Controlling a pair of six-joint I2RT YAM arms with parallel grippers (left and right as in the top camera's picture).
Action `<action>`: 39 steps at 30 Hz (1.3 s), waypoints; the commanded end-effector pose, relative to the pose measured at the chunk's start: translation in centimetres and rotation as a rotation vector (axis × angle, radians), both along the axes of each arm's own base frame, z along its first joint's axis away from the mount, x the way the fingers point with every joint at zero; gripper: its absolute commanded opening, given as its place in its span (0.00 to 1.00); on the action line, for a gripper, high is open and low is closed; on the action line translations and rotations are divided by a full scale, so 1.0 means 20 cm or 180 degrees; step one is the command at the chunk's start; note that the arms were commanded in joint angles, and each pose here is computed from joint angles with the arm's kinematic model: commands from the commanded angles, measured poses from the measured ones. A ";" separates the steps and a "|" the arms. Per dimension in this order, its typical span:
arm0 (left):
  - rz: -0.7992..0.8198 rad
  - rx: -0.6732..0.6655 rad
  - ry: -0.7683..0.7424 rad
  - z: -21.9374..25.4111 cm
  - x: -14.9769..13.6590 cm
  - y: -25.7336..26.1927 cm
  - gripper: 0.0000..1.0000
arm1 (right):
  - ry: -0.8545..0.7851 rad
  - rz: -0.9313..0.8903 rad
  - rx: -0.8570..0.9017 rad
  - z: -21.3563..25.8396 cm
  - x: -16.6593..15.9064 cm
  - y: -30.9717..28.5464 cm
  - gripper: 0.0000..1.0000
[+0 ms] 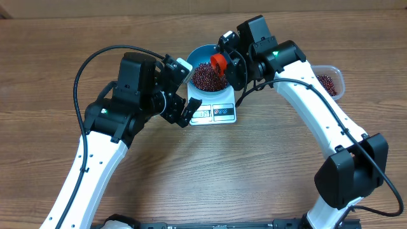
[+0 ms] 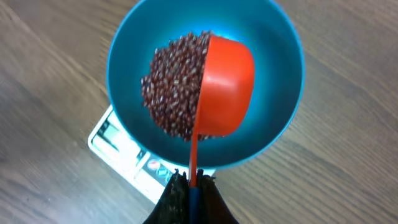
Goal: Scoop item into bowl and weigh 150g on scale
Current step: 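Tip the red scoop further over the teal bowl to empty it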
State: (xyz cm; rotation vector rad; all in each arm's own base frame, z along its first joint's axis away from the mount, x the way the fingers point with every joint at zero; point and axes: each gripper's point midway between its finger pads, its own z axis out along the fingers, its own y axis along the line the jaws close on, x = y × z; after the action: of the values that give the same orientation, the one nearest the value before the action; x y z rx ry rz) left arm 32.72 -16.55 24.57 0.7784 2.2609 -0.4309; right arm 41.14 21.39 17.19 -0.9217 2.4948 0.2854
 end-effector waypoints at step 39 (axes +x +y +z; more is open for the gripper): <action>-0.0079 -0.0020 -0.0101 0.05 -0.01 -0.01 1.00 | -0.0236 -0.0037 -0.0053 0.11 0.02 0.01 0.04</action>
State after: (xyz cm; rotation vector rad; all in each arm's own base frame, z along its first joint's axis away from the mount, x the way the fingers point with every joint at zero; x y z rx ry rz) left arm 32.72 -16.55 24.56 0.7784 2.2613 -0.4310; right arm 41.23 21.37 17.11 -0.9270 2.4924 0.2240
